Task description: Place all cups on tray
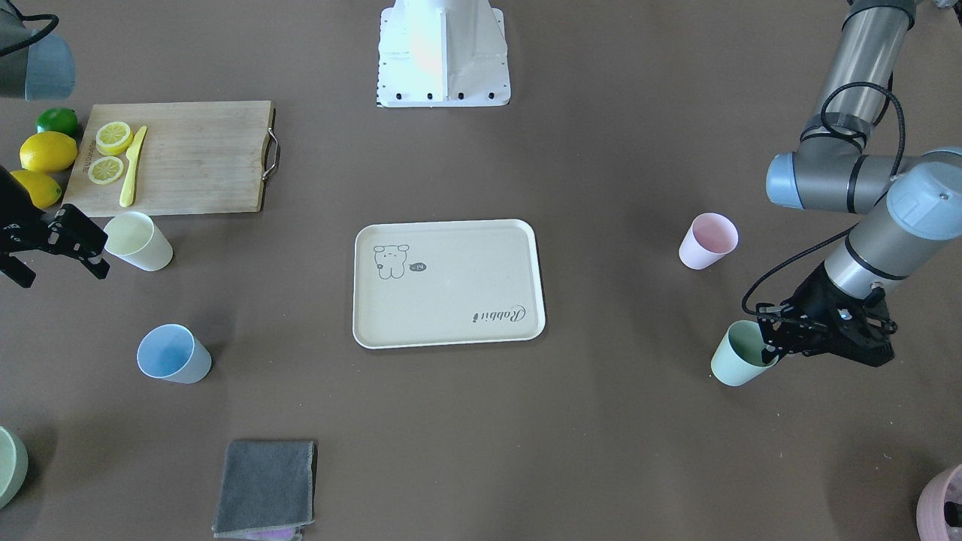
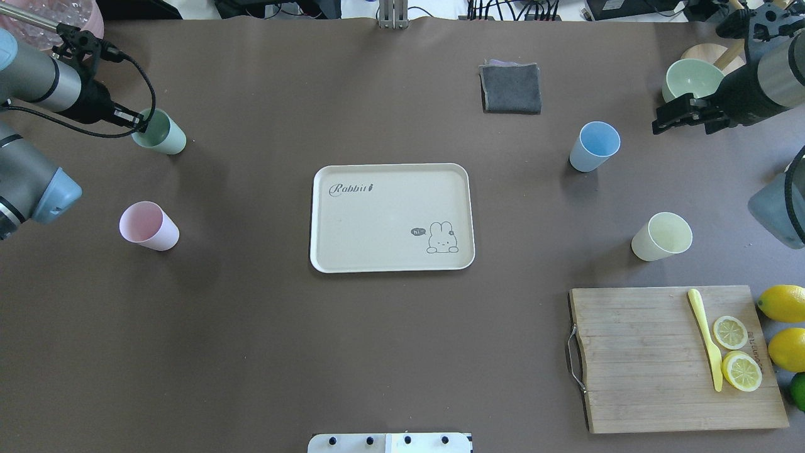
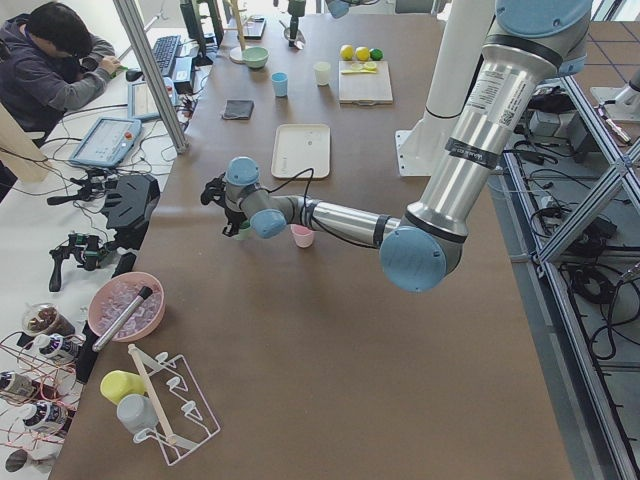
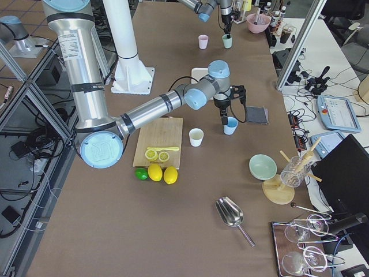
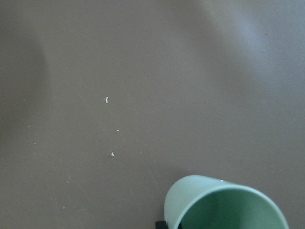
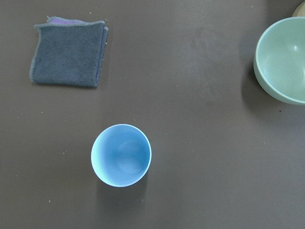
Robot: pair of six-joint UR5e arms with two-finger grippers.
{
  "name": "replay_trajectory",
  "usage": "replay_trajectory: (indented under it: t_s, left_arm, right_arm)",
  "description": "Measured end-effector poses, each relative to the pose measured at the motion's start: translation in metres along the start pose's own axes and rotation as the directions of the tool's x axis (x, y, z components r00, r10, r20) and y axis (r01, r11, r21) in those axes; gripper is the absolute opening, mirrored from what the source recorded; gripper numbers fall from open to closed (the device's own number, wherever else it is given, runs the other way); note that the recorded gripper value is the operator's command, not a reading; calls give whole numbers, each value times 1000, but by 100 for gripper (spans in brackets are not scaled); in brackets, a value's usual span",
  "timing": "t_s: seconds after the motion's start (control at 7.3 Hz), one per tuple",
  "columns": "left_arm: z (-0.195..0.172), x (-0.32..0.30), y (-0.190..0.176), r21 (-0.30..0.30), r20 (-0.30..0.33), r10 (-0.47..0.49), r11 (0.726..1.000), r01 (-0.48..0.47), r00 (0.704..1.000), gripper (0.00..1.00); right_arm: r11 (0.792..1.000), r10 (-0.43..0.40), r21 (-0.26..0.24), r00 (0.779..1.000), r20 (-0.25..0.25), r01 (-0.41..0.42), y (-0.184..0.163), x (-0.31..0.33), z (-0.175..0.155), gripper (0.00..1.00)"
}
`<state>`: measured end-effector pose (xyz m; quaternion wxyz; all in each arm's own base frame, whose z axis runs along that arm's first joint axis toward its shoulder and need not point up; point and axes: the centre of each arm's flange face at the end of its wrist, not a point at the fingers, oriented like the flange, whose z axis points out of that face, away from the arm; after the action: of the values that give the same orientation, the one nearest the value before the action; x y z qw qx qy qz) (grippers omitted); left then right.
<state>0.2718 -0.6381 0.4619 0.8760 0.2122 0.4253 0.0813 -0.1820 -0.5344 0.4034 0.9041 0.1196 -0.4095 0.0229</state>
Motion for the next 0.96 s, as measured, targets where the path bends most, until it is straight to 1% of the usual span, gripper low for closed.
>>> replay_trajectory:
  t_s: [0.14,0.27,0.41,0.55,0.68,0.82,0.96]
  left_arm:
    - [-11,27,-19,15,-20,-70,997,70,997,0]
    - [-21,68,-32,9,-42,-131,991,131,991,0]
    - [-27,117,-32,-18,-62,-176,984,175,982,0]
    - [-26,168,-27,-42,-78,-215,976,212,974,0]
    - [-17,215,-19,-49,-83,-235,972,232,968,0]
    - [-6,248,-10,-50,-83,-246,969,242,966,0]
    - [2,269,-2,-58,-86,-250,968,246,964,0]
  right_arm:
    - [1000,1,-3,1000,-2,-1,0,1,2,100]
    - [1000,2,-7,1000,-4,-2,1,1,4,100]
    - [1000,1,-12,1000,-6,-1,2,1,7,99]
    - [1000,1,-21,1000,-10,-1,2,2,13,99]
    - [1000,3,-31,1000,-18,-3,-2,1,21,99]
    - [999,5,-38,1000,-28,-6,-13,-3,30,99]
    - [999,8,-44,999,-35,-10,-27,-7,39,99]
